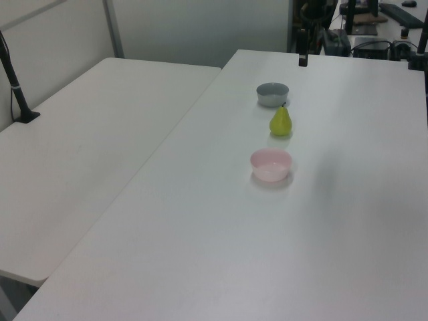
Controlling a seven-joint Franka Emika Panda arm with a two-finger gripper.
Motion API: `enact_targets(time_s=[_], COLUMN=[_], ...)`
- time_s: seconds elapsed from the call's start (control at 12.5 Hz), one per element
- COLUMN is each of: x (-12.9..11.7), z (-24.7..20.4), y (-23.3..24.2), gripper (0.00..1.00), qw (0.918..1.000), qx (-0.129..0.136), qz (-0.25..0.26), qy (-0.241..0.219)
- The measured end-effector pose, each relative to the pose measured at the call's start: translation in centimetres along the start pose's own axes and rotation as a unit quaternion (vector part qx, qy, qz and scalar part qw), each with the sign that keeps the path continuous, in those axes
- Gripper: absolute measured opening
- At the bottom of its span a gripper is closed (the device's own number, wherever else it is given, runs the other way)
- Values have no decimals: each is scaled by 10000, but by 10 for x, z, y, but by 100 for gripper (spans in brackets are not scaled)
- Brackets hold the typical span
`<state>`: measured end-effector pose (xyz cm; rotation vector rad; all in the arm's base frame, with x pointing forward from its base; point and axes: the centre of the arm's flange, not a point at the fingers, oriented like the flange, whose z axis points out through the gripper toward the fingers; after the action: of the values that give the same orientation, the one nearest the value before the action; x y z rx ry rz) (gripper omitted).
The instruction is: Place the pear in the bowl
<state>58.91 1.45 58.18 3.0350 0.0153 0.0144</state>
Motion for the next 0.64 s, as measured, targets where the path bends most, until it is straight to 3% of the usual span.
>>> enact_targets(time_s=[0.64], x=[0], z=[1], y=[-1], gripper=[100], qw=[10000], qx=[0], qz=[-8], qy=[-16])
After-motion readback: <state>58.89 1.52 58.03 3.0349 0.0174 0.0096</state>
